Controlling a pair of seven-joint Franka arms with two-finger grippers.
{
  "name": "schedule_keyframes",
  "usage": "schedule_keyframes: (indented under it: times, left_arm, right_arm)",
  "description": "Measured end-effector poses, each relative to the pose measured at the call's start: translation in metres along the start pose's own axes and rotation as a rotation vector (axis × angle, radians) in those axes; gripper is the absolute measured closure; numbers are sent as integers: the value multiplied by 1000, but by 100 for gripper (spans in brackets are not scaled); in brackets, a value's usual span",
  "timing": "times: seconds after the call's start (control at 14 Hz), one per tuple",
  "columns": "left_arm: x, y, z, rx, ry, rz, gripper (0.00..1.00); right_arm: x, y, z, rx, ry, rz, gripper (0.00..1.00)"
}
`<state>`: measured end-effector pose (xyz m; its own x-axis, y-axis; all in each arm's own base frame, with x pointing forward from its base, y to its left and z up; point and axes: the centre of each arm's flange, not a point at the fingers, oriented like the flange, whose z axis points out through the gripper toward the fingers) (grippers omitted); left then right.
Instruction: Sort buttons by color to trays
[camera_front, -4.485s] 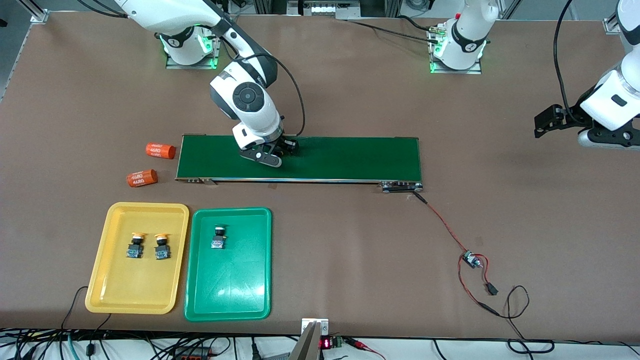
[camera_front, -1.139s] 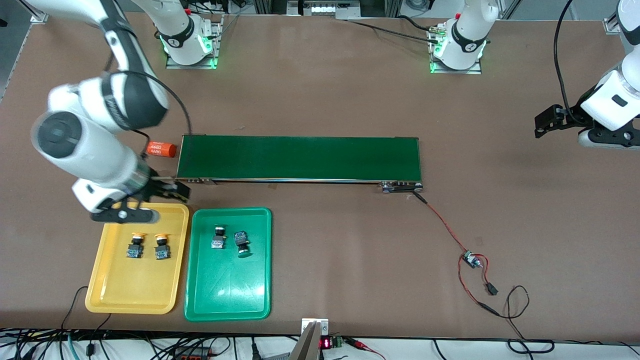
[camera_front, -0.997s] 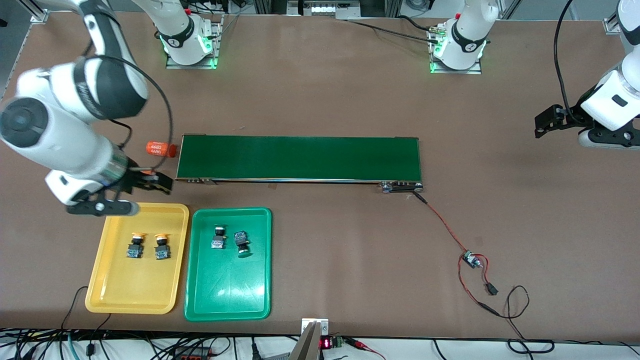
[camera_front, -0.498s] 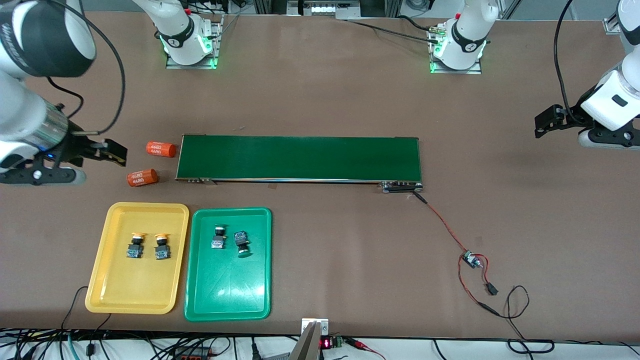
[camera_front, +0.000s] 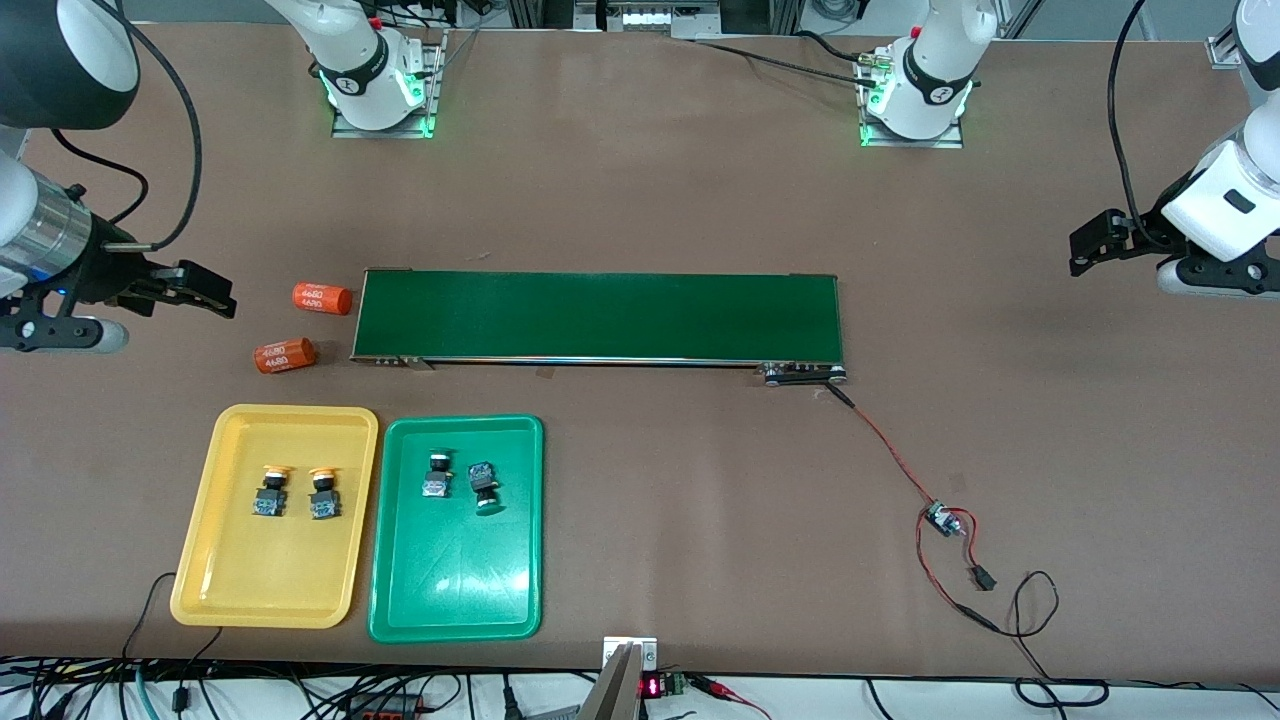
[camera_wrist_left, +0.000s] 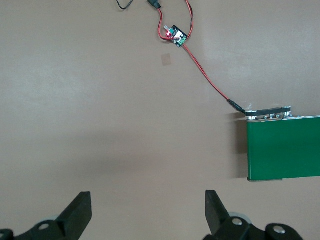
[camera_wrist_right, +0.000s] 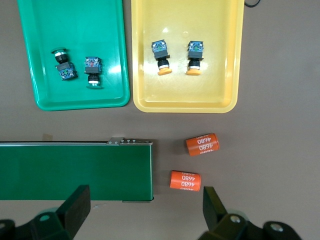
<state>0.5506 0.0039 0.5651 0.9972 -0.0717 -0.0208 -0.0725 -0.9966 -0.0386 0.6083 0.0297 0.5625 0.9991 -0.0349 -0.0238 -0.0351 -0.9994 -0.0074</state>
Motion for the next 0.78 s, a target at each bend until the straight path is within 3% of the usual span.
schedule_keyframes:
  times: [0.28, 0.78]
  left_arm:
    - [0, 0, 0, 0, -1, -1, 0]
    - [0, 0, 0, 0, -3, -1, 0]
  right_arm:
    - [-15, 41, -7, -11, -13, 10, 0]
    - [-31, 55, -7, -17, -28, 22, 0]
